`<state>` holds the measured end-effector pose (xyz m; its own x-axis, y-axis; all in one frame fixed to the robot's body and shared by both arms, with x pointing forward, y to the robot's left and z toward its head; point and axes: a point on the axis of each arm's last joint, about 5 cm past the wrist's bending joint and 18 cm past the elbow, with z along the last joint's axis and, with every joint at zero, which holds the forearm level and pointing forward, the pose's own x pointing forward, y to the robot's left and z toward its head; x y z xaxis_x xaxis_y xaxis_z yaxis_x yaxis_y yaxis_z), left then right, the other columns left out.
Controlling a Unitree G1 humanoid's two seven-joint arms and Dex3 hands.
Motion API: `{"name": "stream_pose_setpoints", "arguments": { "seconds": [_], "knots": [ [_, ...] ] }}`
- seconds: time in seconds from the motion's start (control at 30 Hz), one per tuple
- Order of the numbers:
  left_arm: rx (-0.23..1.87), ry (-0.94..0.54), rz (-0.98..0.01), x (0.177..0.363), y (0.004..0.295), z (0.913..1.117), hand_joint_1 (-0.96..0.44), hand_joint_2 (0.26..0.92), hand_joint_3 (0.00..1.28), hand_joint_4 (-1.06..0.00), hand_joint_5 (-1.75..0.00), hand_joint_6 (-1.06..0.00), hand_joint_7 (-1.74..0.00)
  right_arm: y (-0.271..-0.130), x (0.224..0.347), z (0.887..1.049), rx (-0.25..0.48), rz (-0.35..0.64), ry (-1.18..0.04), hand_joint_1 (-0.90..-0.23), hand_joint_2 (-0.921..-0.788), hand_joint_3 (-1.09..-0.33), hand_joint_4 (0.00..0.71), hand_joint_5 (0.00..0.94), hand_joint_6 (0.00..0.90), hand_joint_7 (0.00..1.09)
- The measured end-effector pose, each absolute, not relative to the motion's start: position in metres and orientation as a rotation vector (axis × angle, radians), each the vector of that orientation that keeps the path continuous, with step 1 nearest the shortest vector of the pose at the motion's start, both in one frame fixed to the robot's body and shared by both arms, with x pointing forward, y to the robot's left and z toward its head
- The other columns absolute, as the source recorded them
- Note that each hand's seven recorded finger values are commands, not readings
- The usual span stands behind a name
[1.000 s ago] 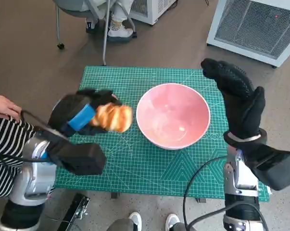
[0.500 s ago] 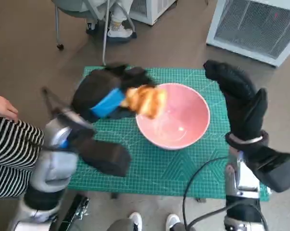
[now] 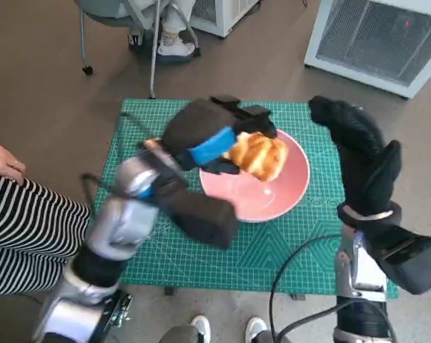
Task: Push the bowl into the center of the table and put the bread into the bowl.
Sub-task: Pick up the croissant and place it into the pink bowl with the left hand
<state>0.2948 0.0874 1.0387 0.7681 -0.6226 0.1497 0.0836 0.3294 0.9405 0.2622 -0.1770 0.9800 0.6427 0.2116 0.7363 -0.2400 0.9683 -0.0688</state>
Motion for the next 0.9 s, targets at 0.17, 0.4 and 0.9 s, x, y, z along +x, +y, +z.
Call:
{"name": "stream_pose_setpoints", "arguments": {
  "seconds": [0.17, 0.4, 0.9],
  "knots": [
    [1.257, -0.429, -0.6, 0.299, 0.082, 1.028, -0.43, 0.809, 0.01, -0.09, -0.08, -0.12, -0.06, -0.178, 0.26, 0.978, 0.039, 0.245, -0.83, -0.673, -0.921, -0.671, 0.142, 0.0, 0.097, 0.37],
    [1.331, -0.327, -0.73, 0.307, 0.087, 1.024, -0.57, 0.807, 0.01, -0.01, 0.0, -0.08, -0.01, -0.178, 0.259, 0.979, 0.043, 0.232, -0.838, -0.674, -0.921, -0.67, 0.136, 0.0, 0.089, 0.37],
    [1.168, -0.361, -0.772, 0.313, 0.13, 1.044, -0.37, 0.771, 0.0, 0.0, 0.0, -0.11, -0.02, -0.176, 0.258, 0.98, 0.051, 0.22, -0.837, -0.692, -0.921, -0.668, 0.137, 0.001, 0.083, 0.38]
  ]
}}
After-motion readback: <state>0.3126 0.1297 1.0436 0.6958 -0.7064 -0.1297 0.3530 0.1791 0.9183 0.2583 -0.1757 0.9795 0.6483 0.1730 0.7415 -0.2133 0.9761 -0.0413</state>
